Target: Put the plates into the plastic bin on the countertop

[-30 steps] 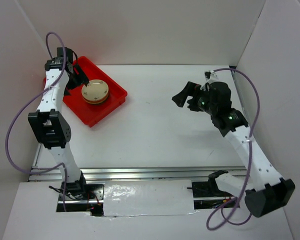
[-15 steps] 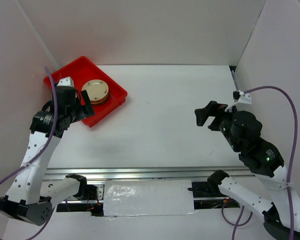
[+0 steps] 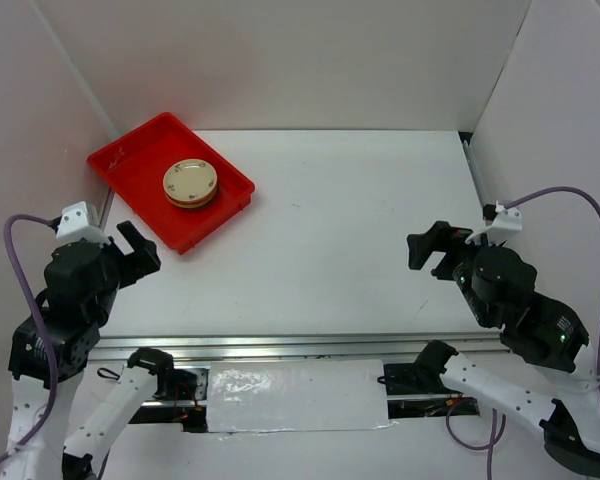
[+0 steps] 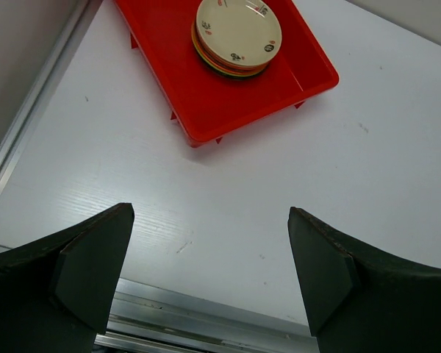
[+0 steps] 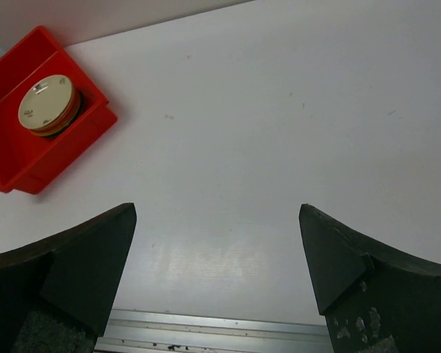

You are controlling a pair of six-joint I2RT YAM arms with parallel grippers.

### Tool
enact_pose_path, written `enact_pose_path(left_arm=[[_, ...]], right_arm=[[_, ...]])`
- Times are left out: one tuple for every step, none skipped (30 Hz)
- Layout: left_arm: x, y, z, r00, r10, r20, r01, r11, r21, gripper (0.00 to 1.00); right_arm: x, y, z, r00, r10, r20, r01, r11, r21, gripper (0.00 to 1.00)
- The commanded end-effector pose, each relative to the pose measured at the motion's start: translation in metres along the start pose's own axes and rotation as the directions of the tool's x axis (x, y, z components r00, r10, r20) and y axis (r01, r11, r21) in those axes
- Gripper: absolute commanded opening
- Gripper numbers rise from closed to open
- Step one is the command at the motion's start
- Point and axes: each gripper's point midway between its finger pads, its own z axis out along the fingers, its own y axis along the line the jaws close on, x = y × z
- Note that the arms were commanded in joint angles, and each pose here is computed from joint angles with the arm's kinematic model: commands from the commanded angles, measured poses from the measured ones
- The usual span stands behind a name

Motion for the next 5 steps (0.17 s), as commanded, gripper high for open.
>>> enact_pose_path(left_arm=[[0.0028, 0.0086, 0.005, 1.0, 0.012, 0.003, -0.012, 0.999, -0.05, 0.99], [0.0032, 0.0087, 0.005, 1.0, 0.007, 0.004, -0.007, 0.999, -0.05, 0.99], [0.0054, 0.008, 0.0079, 1.0, 0.008, -0.005, -0.008, 0.999, -0.053, 0.99], [0.0059, 0.008, 0.0082, 1.0, 0.007, -0.008, -0.008, 0.999, -0.054, 0.99], [0.0063, 0.0071, 0.0092, 1.0, 0.006, -0.01, -0.007, 0.999, -0.052, 0.99]], right_arm=[[-0.0007, -0.0105, -0.0038, 1.0, 0.01, 0.01, -0.01, 0.999, 0.043, 1.0], [0.0002, -0.0101, -0.0036, 1.0, 0.015, 0.009, -0.015, 0.999, 0.04, 1.0], [0.0004, -0.0093, -0.0036, 1.0, 0.017, 0.008, -0.017, 0.999, 0.035, 1.0], [-0.0001, -0.0091, -0.0039, 1.0, 0.02, 0.009, -0.02, 0.999, 0.034, 1.0], [-0.0006, -0.0102, -0.0038, 1.0, 0.019, 0.012, -0.019, 0.999, 0.04, 1.0]])
